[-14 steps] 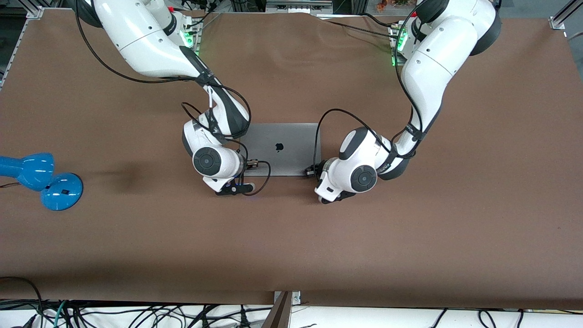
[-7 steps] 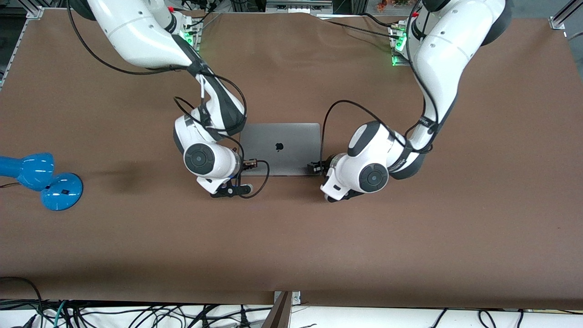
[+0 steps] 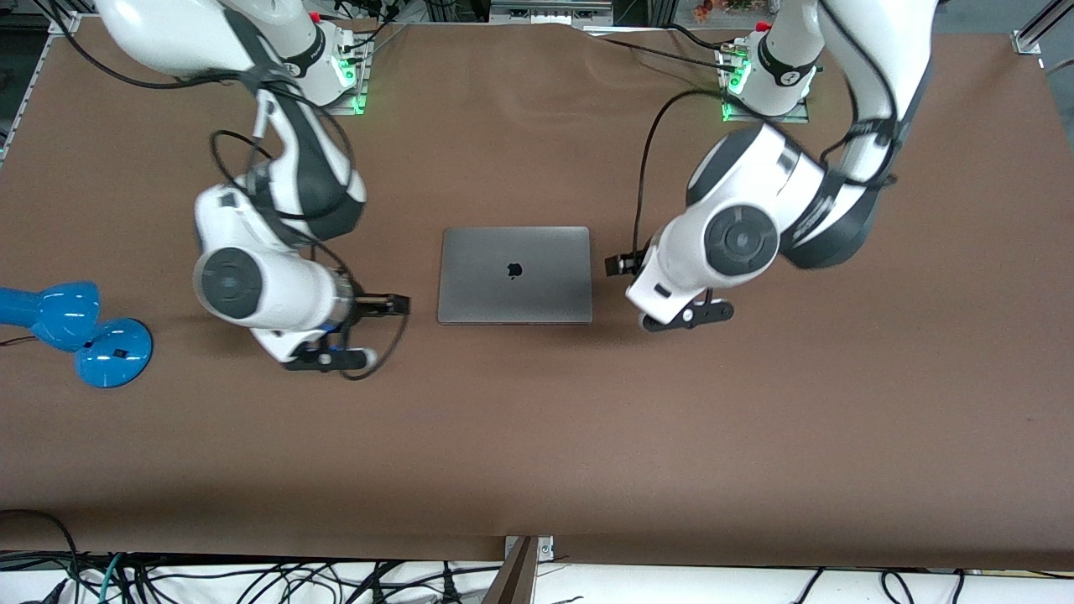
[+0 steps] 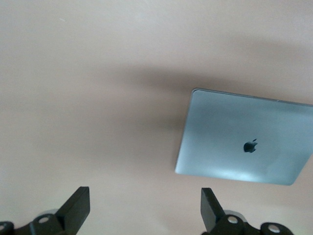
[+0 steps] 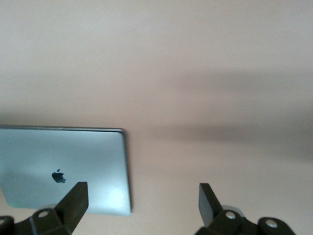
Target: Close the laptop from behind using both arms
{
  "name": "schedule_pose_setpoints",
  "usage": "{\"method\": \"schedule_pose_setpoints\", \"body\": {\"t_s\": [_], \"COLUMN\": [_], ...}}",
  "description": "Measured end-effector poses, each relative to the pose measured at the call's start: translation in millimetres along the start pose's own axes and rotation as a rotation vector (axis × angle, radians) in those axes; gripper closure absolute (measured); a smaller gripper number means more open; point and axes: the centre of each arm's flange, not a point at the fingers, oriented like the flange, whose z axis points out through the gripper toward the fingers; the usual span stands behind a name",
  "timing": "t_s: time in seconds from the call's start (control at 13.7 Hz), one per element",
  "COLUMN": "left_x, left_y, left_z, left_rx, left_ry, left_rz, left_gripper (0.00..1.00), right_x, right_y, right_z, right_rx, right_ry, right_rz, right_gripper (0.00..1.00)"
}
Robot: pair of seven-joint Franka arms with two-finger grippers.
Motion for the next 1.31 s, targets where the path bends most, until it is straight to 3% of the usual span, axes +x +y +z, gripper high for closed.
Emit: {"method": "schedule_pose_setpoints", "body": {"t_s": [0.15, 0.36, 0.66, 0.87, 1.09, 1.31], "left_x": [-17, -26, -26, -18, -15, -30], "left_y": [-28, -86, -186, -262, -303, -302], "left_z": [-25, -59, -98, -118, -129, -144], "left_rx": [0.026, 0.048, 0.050, 0.030, 0.024, 0.030], "left_ry": [0.048, 0.106, 0.157, 0.181, 0.198, 0.223], "left_rz": [0.027, 0.072, 0.128, 0.121, 0.165, 0.218], "left_gripper": [0.00, 0.00, 0.00, 0.00, 0.00, 0.00], "right_x": [3, 4, -9, -46, -106, -146], "right_y": [39, 98, 151, 173, 190, 203], "right_z": [-29, -60, -119, -169, -192, -206], "right_rx": [-0.003, -0.018, -0.057, -0.093, -0.102, -0.100], "right_ry": [0.023, 0.039, 0.136, 0.195, 0.151, 0.117], "right_rz": [0.050, 0.018, 0.009, 0.032, 0.059, 0.084], "right_gripper": [0.00, 0.00, 0.00, 0.00, 0.00, 0.00]}}
